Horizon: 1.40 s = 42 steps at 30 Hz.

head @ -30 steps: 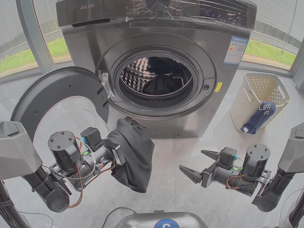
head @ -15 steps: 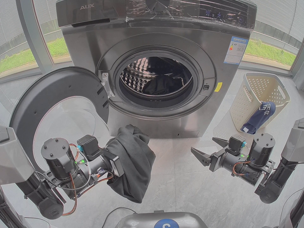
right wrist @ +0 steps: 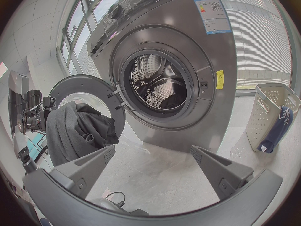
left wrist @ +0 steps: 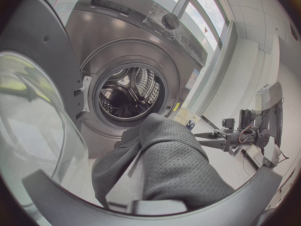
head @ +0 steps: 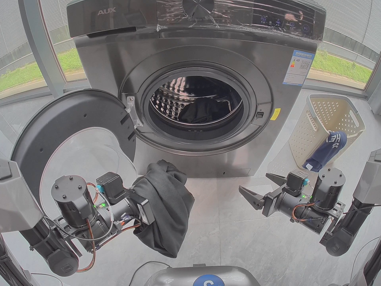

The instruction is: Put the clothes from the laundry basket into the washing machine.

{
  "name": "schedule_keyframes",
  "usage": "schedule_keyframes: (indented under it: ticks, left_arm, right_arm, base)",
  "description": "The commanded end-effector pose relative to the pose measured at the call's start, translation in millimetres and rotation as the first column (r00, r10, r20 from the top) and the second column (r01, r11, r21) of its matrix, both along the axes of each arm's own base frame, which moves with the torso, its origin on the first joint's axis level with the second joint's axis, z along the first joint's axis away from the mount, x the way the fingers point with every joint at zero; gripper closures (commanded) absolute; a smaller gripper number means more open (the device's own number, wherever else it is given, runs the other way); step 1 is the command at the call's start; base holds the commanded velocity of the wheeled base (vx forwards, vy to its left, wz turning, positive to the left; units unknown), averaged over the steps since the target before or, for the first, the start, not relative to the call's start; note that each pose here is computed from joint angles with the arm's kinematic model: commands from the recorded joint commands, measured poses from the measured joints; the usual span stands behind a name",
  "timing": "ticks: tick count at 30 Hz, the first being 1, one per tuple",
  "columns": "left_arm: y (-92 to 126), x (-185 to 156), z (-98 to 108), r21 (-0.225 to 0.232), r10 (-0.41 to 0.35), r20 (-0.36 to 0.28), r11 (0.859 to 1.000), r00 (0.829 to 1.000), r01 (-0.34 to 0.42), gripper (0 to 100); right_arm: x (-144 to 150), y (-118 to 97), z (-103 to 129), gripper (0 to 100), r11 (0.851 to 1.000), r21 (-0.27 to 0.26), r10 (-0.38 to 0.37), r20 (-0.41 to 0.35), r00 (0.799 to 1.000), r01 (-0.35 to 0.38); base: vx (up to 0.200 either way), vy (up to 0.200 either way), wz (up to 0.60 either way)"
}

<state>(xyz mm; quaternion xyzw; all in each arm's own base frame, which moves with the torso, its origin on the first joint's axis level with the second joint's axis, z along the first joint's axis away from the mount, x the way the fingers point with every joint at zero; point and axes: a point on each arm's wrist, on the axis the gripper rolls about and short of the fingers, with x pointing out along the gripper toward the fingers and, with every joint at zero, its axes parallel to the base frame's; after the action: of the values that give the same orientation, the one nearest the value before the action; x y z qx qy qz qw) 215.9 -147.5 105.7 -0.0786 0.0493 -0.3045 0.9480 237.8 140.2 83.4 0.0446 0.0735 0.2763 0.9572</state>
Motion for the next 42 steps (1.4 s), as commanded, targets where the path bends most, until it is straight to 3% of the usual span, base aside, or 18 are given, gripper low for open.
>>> schedule_keyframes:
  ticks: [1,10,19,36,42]
  left_arm:
    - [0.0,0.1,-1.1,0.003,0.0,-0.002,1.0,1.0,0.0,100]
    - [-2.8,-2.3,-3.0,0.012,-0.013,-0.007,1.0,1.0,0.013,100]
    - [-2.8,-2.3,-3.0,0.012,-0.013,-0.007,1.0,1.0,0.013,100]
    - [-2.7,-3.1,-4.2,0.016,-0.014,-0.011,1.0,1.0,0.014,100]
    - [-9.3,-10.2,-6.4,0.021,-0.051,-0.023,0.998,0.998,0.051,100]
  right_arm:
    - [-1.4,0.5,2.8,0,1.0,0.009,0.005,0.018,1.0,-0.005]
    - [-1.8,0.8,2.1,0,1.0,0.009,0.006,0.014,1.0,-0.006]
    - [-3.7,3.1,2.3,0,1.0,0.009,0.017,0.014,1.0,-0.017]
    - [-16.4,6.4,-4.9,0,0.998,-0.016,0.055,-0.025,0.998,-0.055]
    - [-18.8,9.7,-5.5,0,0.997,-0.017,0.069,-0.027,0.997,-0.069]
  base:
    - [0.2,0.0,0.0]
    - [0.0,0.0,0.0]
    - [0.2,0.0,0.0]
    - [0.0,0.0,0.0]
    - [0.0,0.0,0.0]
